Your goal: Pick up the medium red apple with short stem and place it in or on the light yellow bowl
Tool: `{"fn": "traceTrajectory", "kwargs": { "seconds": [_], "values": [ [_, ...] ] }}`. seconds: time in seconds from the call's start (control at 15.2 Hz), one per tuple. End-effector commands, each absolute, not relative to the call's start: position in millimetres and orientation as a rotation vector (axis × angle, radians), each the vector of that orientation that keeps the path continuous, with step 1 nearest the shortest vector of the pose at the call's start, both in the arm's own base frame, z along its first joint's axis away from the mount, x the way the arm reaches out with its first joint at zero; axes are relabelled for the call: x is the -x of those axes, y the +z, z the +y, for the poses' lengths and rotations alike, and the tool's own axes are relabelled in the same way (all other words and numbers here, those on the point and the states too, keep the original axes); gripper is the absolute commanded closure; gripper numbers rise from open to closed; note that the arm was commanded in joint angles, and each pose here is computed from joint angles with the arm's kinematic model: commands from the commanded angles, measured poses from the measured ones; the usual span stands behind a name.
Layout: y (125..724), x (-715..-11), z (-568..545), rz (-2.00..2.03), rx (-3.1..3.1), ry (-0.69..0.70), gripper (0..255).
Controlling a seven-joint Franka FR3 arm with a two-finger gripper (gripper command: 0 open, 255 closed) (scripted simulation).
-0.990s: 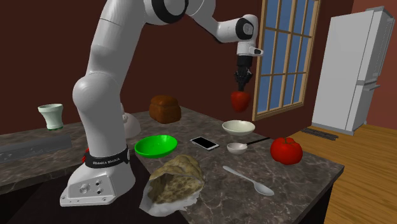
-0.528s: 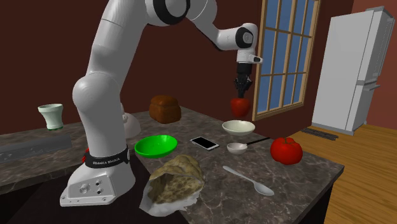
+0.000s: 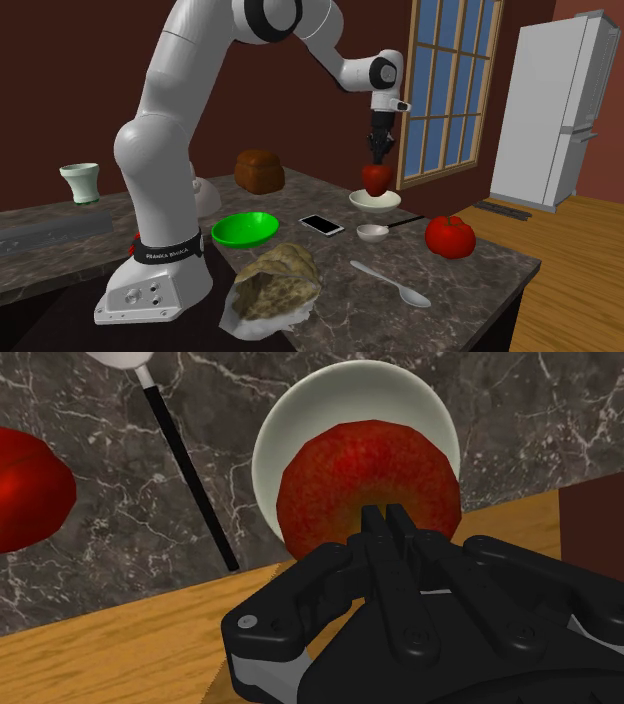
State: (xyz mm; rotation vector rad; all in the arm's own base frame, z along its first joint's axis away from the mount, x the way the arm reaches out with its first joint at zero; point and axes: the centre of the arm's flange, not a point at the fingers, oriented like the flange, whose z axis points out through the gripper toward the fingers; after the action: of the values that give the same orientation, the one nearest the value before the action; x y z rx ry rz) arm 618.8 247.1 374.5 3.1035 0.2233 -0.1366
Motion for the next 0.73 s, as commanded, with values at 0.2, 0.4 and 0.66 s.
{"fn": "traceTrajectory", "kwargs": {
  "seconds": [0.2,0.4,0.66],
  "values": [
    [372.6,-618.9,246.8,0.223,-3.104,-0.136,255],
    [372.6,-618.9,246.8,0.223,-3.104,-0.136,0],
    [372.6,-618.9,246.8,0.223,-3.104,-0.136,0]
  ]
}}
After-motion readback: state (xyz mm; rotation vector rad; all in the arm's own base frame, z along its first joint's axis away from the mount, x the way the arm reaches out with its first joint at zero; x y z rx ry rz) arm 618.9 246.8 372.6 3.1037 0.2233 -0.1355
